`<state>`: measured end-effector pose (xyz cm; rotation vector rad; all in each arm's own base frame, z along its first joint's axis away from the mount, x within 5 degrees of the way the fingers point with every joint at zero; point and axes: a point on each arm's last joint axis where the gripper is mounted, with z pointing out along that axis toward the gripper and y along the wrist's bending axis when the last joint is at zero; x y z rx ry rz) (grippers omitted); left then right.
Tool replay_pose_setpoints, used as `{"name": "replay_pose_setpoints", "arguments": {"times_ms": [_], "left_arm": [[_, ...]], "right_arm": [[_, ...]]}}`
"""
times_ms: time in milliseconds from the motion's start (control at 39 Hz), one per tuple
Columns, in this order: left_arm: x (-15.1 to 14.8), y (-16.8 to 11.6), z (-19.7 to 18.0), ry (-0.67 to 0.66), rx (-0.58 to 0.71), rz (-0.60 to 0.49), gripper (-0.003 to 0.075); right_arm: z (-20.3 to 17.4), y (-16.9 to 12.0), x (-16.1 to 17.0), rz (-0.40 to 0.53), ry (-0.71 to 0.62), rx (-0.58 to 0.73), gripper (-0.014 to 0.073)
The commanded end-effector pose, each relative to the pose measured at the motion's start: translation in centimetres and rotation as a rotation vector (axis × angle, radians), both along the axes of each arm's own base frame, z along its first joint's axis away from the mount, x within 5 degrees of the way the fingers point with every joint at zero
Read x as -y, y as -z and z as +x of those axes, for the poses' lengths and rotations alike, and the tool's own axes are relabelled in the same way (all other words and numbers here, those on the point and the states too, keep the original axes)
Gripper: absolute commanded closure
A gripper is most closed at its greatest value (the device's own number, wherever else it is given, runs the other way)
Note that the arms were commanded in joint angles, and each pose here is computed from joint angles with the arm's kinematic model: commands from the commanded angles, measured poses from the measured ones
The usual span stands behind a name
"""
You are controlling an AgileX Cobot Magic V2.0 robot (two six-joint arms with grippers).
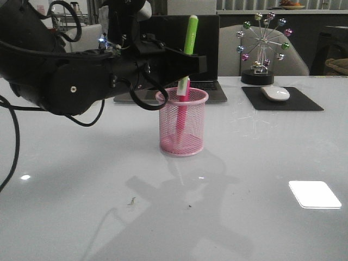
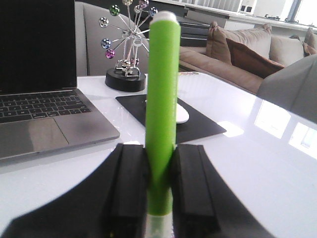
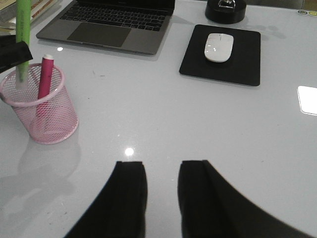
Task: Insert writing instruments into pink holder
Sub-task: 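Lower the green marker into the holder and open the left gripper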
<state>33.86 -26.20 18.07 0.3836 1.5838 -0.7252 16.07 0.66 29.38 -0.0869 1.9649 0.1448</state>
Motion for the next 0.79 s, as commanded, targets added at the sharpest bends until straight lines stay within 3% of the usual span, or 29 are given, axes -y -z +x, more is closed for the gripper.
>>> {"name": "replay_pose_setpoints", "arguments": {"times_ms": [0,333,435,640,769], "left_arm": [[-0.3,-3.5,0.0,0.0,0.128,-0.115,0.0617],[-0.1,-0.8,0.2,0.027,0.251,-0.21,0.0596],[0.2,-0.5,0.1,0.056,0.248,-0.189,0.0529],[0.0,-0.4,0.3,0.052,0.248,-0.187,0.0323],[-0.1,-0.4,0.3,0.043,0.244,-0.19,0.0291]], "right_arm": [[0.3,-1.2,0.2,0.011,0.033,0.061,0.0286],[0.3,-1.2,0.2,0.011,0.033,0.061,0.0286],[0.3,-1.2,0.2,0.011,0.033,0.061,0.0286],[0.3,-1.2,0.2,0.011,0.033,0.061,0.0286],[0.3,-1.2,0.2,0.011,0.033,0.061,0.0286]]}}
